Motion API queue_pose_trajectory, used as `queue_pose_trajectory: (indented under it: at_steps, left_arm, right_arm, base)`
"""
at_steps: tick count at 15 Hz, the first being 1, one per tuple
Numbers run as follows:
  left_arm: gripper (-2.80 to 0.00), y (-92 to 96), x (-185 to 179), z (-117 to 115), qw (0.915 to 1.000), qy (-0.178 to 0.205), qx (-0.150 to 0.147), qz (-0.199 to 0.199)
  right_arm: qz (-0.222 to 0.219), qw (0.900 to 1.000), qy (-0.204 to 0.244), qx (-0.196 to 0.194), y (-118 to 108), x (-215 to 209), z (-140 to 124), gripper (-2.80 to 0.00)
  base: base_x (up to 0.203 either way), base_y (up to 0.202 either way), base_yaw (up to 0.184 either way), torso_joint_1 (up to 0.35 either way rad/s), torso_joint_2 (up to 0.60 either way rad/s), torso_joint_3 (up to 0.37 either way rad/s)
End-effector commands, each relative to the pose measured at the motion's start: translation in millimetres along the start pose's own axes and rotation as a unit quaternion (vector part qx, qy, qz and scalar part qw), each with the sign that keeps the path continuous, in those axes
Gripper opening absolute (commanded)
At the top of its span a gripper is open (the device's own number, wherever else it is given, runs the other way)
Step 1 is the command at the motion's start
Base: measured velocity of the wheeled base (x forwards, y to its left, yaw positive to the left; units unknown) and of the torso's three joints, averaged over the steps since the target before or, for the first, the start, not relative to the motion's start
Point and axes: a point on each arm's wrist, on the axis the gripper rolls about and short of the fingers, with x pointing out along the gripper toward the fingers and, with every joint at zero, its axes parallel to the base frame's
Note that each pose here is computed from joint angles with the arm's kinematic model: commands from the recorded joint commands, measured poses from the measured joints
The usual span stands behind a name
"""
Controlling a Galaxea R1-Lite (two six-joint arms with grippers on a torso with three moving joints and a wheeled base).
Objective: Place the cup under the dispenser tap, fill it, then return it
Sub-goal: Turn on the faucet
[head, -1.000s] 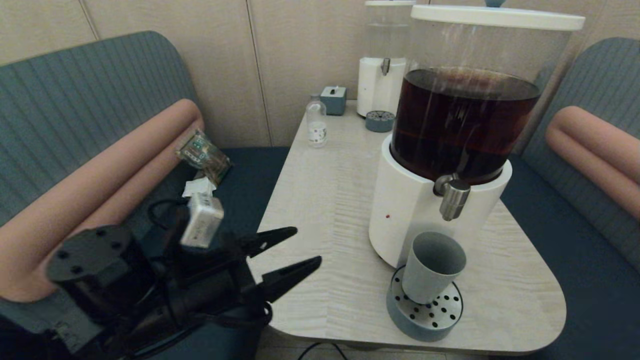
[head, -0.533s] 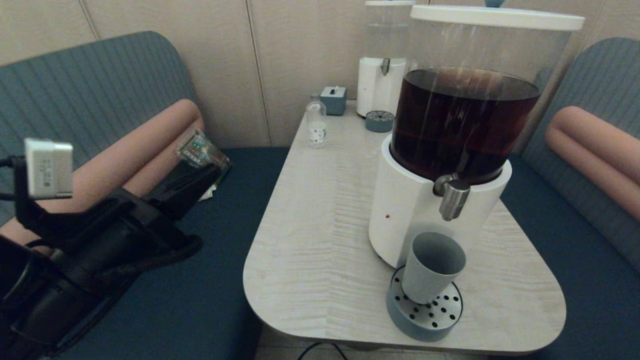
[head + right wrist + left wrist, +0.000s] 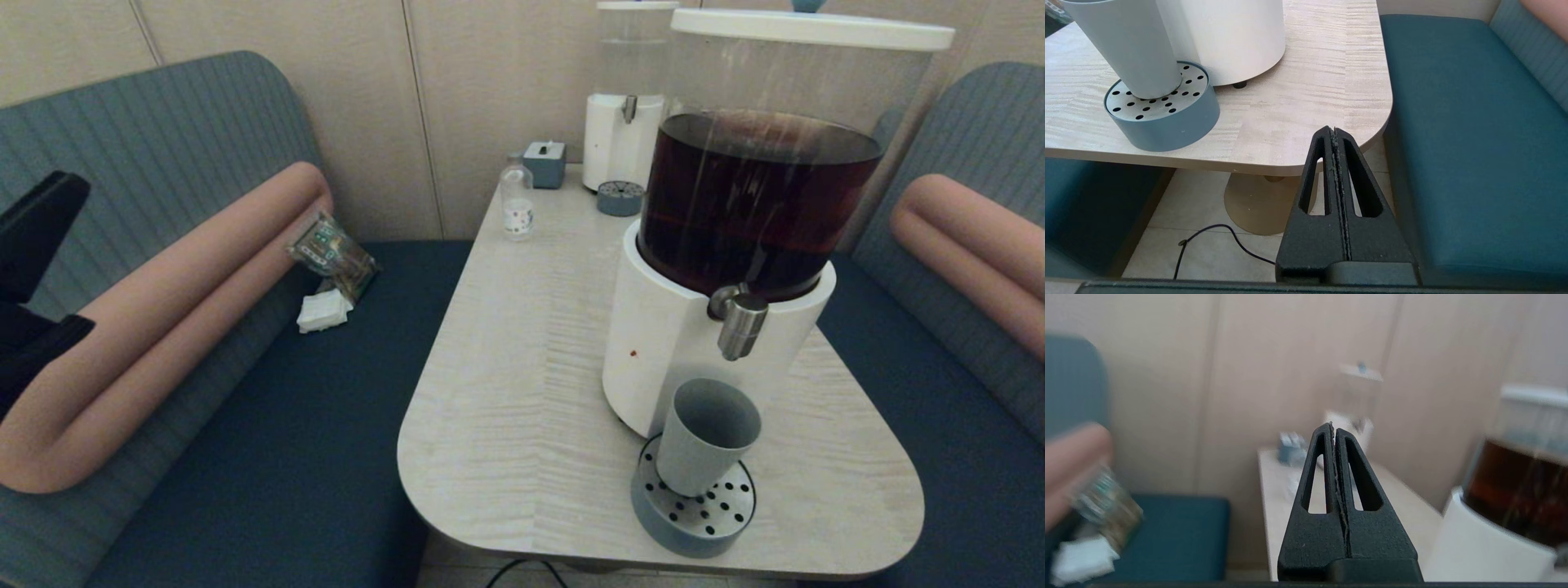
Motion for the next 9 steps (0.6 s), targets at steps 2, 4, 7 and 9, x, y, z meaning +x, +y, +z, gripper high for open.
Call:
queue_pose_trajectory:
  at_steps: [2,4,7,9]
  left_arm:
    - [-2.80,-6.9,-29,22,0.9989,-0.048,-0.002,0.002]
    - [-2.80,-12.8,-48,37,0.9959,-0.091,-0.002,0.008]
    - [-2.80,-22.7,-90,53,0.9902,-0.140,-0.005,0.001]
    - [-2.80,-27.8,-119,58,0.9886,-0.150,-0.010,-0.002]
  right_arm:
    - [0.000,1.000,0.000,0.000,0,0,0,-2.80]
    - [0.000,1.000,0.000,0.001,0,0,0,-2.80]
    - [0.000,1.000,0.000,0.001,0,0,0,-2.80]
    - [0.000,1.000,0.000,0.000,0,0,0,-2.80]
  base:
    - [0.000,0.000,0.000,0.000,0.00,0.000]
    - [0.000,0.000,0.000,0.000,0.00,0.000]
    - [0.000,0.000,0.000,0.000,0.00,0.000]
    - [0.000,0.000,0.000,0.000,0.00,0.000]
